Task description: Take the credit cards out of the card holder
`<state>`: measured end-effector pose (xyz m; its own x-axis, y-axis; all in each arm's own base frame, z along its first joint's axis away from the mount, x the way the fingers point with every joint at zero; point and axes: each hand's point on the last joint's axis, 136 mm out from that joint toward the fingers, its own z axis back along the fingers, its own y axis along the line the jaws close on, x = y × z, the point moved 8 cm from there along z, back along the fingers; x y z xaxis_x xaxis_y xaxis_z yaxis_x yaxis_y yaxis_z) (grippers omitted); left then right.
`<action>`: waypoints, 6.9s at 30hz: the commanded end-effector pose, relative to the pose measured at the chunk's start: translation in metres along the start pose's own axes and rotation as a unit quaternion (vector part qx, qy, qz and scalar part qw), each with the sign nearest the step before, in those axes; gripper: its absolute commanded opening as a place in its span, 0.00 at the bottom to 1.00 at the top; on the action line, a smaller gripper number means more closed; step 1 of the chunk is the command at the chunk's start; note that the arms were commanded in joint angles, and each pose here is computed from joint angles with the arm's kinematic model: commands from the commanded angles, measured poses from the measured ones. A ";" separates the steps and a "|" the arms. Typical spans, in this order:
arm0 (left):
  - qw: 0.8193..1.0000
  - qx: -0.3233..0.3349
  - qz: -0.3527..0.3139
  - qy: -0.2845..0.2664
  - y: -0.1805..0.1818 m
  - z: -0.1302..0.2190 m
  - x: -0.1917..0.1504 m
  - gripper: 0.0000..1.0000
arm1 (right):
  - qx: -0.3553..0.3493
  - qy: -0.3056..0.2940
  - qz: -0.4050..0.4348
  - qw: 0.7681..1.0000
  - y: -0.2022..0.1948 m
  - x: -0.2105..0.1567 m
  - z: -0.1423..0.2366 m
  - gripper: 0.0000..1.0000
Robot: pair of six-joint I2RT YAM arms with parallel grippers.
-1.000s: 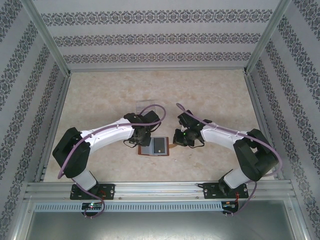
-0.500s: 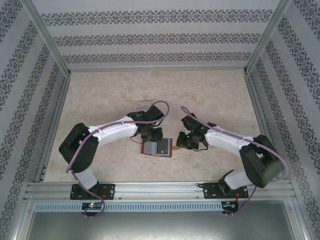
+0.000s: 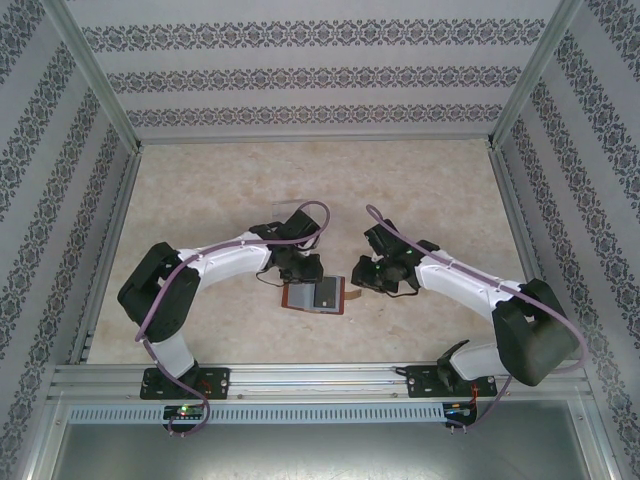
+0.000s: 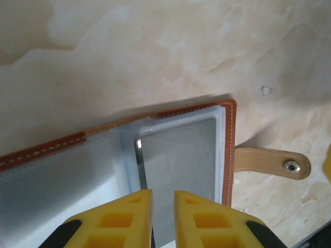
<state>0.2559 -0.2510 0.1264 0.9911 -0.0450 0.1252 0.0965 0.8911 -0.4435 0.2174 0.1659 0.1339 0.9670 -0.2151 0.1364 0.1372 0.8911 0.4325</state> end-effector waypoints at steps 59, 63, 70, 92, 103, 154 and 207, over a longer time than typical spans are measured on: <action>0.997 -0.053 0.054 0.033 0.018 -0.019 -0.003 0.17 | 0.080 0.076 -0.019 0.994 0.041 0.001 -0.063 0.25; 0.997 -0.055 0.055 0.027 0.017 -0.015 -0.002 0.17 | 0.068 0.078 -0.020 0.994 0.037 0.000 -0.066 0.25; 0.995 -0.074 0.062 0.029 0.014 -0.018 -0.001 0.19 | 0.066 0.076 -0.019 0.995 0.036 0.000 -0.065 0.25; 0.998 -0.038 0.052 0.008 0.017 -0.003 -0.001 0.12 | 0.066 0.076 -0.017 0.995 0.037 0.000 -0.062 0.25; 0.996 -0.071 0.060 0.009 0.011 -0.005 0.001 0.16 | 0.066 0.077 -0.017 0.995 0.037 -0.001 -0.062 0.25; 0.998 -0.022 0.061 0.002 0.028 0.001 -0.004 0.29 | 0.020 0.067 -0.003 0.998 0.031 0.001 -0.056 0.35; 0.993 -0.070 0.093 0.004 0.046 0.001 -0.009 0.06 | 0.008 0.074 0.011 0.997 0.037 -0.004 -0.064 0.21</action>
<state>0.2518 -0.2213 0.1062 0.9959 0.0898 0.0145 -0.0624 0.7905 -0.6092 0.2374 0.2346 0.0939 0.9914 -0.1302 0.0093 0.1069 0.8509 0.5143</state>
